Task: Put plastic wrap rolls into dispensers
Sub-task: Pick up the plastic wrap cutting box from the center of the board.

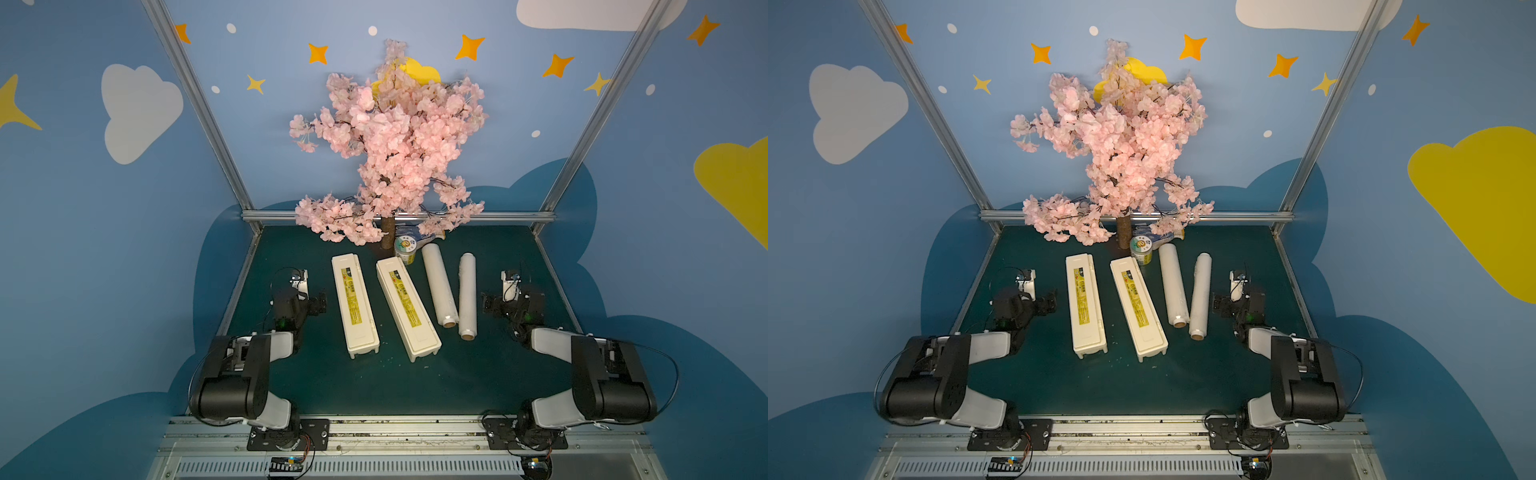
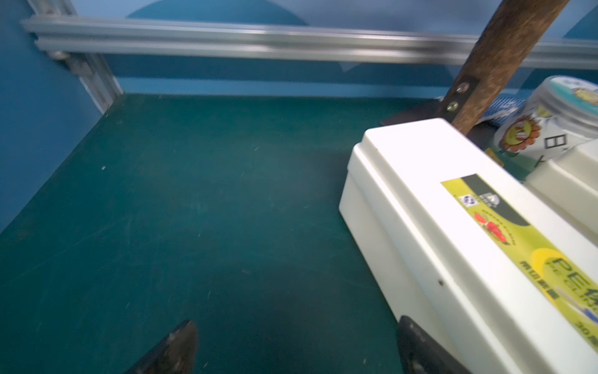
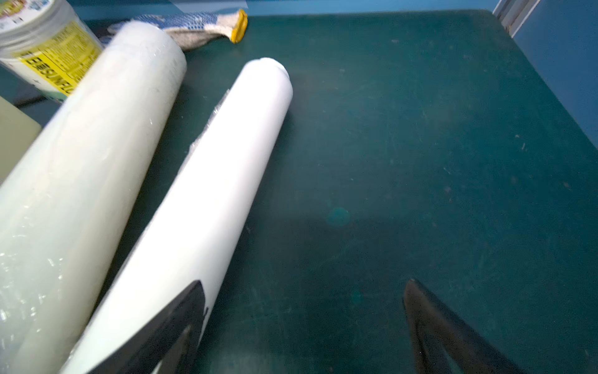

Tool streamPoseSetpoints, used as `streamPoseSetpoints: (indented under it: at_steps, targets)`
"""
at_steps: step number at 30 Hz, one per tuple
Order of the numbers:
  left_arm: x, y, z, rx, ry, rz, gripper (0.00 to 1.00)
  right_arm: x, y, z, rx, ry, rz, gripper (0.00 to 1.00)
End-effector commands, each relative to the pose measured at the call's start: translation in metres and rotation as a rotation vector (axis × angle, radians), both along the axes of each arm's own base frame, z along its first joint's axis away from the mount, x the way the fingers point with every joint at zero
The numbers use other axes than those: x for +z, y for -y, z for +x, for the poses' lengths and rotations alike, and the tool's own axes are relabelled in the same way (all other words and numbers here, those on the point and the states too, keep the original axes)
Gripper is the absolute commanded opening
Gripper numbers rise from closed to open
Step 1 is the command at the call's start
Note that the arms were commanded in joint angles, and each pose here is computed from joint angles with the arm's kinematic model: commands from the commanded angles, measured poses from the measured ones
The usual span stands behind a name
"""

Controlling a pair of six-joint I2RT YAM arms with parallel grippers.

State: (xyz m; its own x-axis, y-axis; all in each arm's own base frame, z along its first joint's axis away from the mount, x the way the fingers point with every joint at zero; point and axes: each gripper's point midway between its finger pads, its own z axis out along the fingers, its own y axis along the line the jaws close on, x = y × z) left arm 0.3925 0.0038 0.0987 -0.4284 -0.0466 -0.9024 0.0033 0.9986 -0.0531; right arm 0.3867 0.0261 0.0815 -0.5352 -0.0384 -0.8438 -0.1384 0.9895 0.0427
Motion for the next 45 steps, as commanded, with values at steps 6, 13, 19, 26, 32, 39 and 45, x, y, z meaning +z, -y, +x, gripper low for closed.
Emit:
streamPoseSetpoints:
  at_steps: [6,13,19,26,32,39,45]
  targets:
    - [0.065,0.043,-0.017,0.163,-0.237,-0.131,0.91,0.065,-0.026,0.021,-0.012,-0.094,0.117,0.94]
    - [0.056,0.105,-0.016,0.309,-0.425,-0.15,0.99,0.037,-0.097,0.024,0.127,-0.283,0.115,0.94]
    - [0.027,0.119,-0.009,0.396,-0.583,-0.03,1.0,0.04,-0.124,0.014,0.196,-0.277,0.13,0.94]
    - [0.004,0.123,0.008,0.39,-0.627,-0.002,1.0,0.043,-0.127,0.006,0.223,-0.26,0.142,0.94]
    - [0.004,0.116,0.023,0.326,-0.612,-0.029,1.0,0.038,-0.132,0.004,0.246,-0.281,0.161,0.95]
    - [-0.01,0.144,0.045,0.154,-0.628,-0.058,1.0,0.034,-0.14,0.008,0.263,-0.302,0.177,0.94]
    - [-0.007,0.154,0.05,0.102,-0.581,-0.106,1.0,0.03,-0.144,0.008,0.271,-0.312,0.175,0.94]
